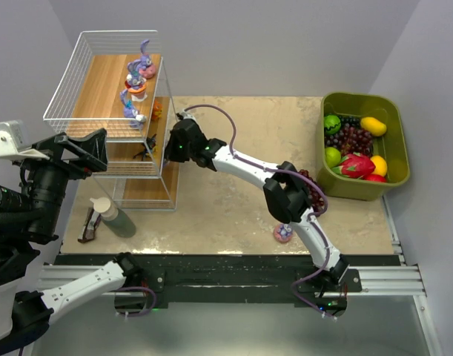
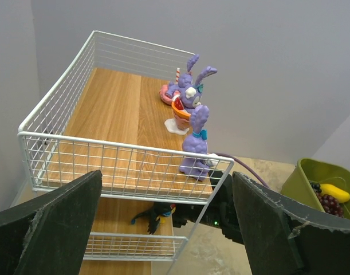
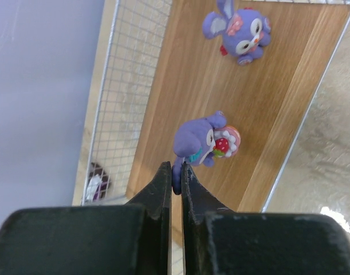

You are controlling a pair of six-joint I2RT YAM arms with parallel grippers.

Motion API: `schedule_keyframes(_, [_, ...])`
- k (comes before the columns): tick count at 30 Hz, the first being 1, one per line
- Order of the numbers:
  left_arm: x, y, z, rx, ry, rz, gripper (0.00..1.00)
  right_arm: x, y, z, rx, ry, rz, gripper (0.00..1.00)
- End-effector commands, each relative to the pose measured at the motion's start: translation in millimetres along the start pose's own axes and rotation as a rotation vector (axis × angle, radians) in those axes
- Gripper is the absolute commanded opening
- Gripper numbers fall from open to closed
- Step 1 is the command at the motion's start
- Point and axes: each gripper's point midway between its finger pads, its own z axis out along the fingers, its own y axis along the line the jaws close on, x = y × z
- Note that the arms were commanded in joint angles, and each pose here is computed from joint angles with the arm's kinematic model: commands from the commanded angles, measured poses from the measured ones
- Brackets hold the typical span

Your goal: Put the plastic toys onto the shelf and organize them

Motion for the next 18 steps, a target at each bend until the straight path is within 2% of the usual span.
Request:
schedule_keyframes(1, [-7,5,-4,-0.014,-0.017,-0.004,0.99,-24,23,-1,-0.051,-0.068,0.0,0.0])
schedule_keyframes(18, [-4,10,-6,-0.028,-0.017,-0.001,0.99,-6,30,14,-0.058,-0.028,-0.002,0.0])
